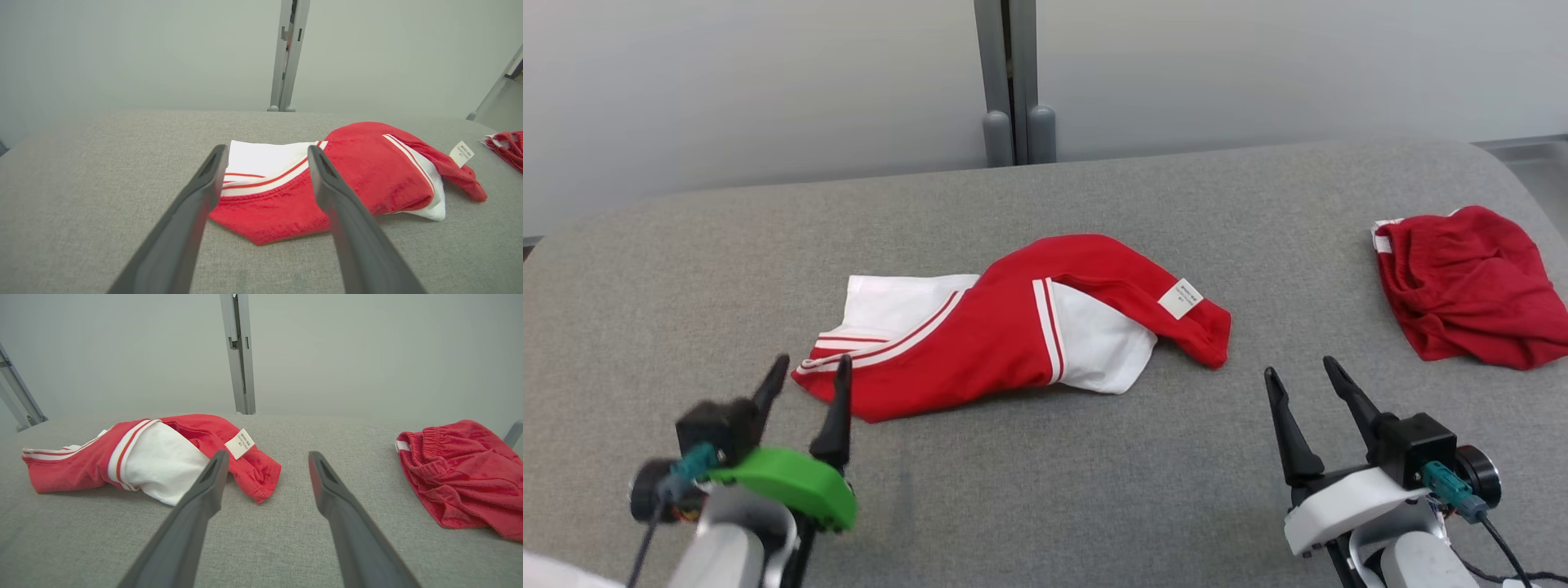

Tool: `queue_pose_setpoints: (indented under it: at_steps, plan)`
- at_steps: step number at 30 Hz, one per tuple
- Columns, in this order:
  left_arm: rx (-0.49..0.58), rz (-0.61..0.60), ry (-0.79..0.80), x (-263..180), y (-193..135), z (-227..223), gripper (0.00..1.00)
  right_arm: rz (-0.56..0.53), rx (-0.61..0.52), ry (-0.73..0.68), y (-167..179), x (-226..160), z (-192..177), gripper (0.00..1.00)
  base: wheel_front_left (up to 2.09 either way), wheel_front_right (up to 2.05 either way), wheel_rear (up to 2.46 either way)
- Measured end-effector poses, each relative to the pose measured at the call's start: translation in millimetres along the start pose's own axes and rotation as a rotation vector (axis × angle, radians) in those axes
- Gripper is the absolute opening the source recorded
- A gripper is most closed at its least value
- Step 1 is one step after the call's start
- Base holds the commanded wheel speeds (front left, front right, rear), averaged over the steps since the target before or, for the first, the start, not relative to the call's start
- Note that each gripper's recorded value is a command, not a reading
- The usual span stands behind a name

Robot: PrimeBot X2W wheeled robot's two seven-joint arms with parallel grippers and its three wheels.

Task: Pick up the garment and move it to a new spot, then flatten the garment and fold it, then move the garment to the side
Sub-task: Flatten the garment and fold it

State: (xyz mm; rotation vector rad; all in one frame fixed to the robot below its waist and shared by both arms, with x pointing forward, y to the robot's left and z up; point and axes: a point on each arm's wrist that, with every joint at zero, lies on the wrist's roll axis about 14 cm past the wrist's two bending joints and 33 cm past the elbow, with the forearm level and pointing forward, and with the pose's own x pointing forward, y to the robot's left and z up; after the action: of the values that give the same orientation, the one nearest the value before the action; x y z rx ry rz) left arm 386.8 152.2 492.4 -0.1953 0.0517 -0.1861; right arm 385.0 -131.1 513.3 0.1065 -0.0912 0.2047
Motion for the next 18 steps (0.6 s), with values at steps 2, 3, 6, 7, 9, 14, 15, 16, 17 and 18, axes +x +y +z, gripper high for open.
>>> queue_pose_setpoints:
  at_steps: [2, 3, 6, 7, 9, 14, 15, 16, 17, 18]
  plan:
    - [0.080, -0.026, 0.034, 21, 10, 14, 1.00, 0.008, -0.006, -0.008, 1, 7, 2, 1.00, 0.00, 0.00, 0.00]
    - [0.116, -0.033, 0.047, 33, 15, 23, 1.00, 0.015, -0.011, -0.011, 2, 11, 3, 1.00, 0.00, 0.00, 0.00]
    - [0.187, -0.037, 0.114, 65, 32, 42, 1.00, 0.031, -0.017, -0.011, 5, 20, 2, 1.00, 0.00, 0.00, 0.00]
    - [0.201, -0.040, 0.148, 75, 36, 44, 1.00, 0.035, -0.018, -0.010, 6, 24, 1, 1.00, 0.00, 0.00, 0.00]
    - [0.217, -0.055, 0.216, 89, 39, 42, 1.00, 0.041, -0.019, -0.008, 6, 29, -1, 1.00, 0.00, 0.00, 0.00]
    - [0.206, -0.050, 0.425, 112, 61, 12, 1.00, 0.035, -0.025, -0.001, -1, 43, -6, 1.00, 0.00, 0.00, 0.00]
    - [0.203, -0.047, 0.450, 115, 65, 7, 1.00, 0.029, -0.026, 0.001, -4, 45, -8, 1.00, 0.00, 0.00, 0.00]
    - [0.194, -0.044, 0.477, 119, 68, 0, 1.00, 0.022, -0.028, 0.004, -7, 46, -9, 1.00, 0.00, 0.00, 0.00]
    - [0.184, -0.044, 0.502, 123, 70, -7, 1.00, 0.014, -0.030, 0.009, -11, 47, -12, 1.00, 0.00, 0.00, 0.00]
    - [0.173, -0.046, 0.519, 126, 71, -13, 1.00, 0.006, -0.030, 0.014, -14, 48, -14, 1.00, 0.00, 0.00, 0.00]
